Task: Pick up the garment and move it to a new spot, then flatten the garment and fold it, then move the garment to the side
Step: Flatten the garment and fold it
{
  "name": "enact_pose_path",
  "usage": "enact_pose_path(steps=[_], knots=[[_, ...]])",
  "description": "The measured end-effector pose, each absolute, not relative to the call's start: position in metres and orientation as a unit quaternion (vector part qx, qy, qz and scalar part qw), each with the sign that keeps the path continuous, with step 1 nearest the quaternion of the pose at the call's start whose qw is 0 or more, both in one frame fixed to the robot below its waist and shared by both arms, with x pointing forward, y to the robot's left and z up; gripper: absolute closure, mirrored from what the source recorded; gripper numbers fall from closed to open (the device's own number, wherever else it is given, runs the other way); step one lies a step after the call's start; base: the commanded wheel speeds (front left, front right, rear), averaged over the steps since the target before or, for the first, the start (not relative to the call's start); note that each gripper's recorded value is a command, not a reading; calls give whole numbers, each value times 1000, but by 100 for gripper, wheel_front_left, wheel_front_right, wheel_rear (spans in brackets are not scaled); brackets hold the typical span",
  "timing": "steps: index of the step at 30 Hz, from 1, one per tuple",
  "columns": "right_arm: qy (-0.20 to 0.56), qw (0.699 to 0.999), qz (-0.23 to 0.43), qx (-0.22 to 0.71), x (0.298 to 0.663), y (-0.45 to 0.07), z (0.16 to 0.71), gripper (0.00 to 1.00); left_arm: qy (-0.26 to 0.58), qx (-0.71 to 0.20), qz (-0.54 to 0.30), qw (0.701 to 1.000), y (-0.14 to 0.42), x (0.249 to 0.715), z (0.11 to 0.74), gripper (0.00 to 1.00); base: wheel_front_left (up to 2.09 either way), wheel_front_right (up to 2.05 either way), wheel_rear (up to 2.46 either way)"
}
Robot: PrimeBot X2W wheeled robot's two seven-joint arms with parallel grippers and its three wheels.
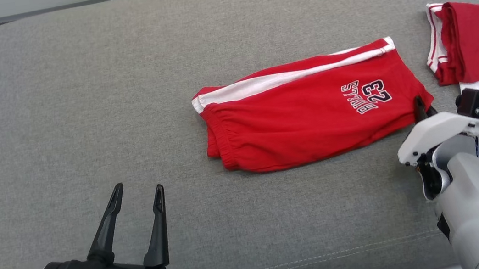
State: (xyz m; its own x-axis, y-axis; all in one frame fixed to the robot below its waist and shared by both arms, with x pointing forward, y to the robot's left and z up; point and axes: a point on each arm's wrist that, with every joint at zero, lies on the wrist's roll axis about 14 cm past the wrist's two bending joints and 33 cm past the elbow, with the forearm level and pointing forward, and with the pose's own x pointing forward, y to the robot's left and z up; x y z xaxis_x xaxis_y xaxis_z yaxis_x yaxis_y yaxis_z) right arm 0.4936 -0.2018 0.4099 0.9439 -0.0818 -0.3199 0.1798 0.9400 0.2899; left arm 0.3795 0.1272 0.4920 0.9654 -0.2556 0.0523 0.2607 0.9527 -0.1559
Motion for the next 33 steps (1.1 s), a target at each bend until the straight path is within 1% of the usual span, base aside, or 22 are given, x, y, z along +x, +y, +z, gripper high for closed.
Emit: enact_pose_path(steps=[4,7,10,14,21,27,28,33], knots=[[143,972,-79,169,462,-214,406,100,-21,-84,-144,986,116,378,496,0,0,0,0],[133,972,-89,173,447,-224,408,100,-28,-86,-157,983,107,378,501,0,0,0,0],[119,973,-96,172,439,-232,415,100,-34,-89,-167,981,99,377,505,0,0,0,0],[90,978,-90,166,442,-233,434,100,-40,-91,-175,980,93,374,510,0,0,0,0],[37,985,-40,166,459,-206,470,100,-44,-89,-156,983,103,368,513,0,0,0,0],[-2,984,24,174,467,-166,501,100,-48,-89,-142,985,109,361,515,0,0,0,0],[-10,983,47,177,468,-151,509,100,-49,-89,-138,985,111,359,516,0,0,0,0],[-11,978,97,184,468,-116,518,100,-51,-89,-129,986,115,352,517,0,0,0,0]])
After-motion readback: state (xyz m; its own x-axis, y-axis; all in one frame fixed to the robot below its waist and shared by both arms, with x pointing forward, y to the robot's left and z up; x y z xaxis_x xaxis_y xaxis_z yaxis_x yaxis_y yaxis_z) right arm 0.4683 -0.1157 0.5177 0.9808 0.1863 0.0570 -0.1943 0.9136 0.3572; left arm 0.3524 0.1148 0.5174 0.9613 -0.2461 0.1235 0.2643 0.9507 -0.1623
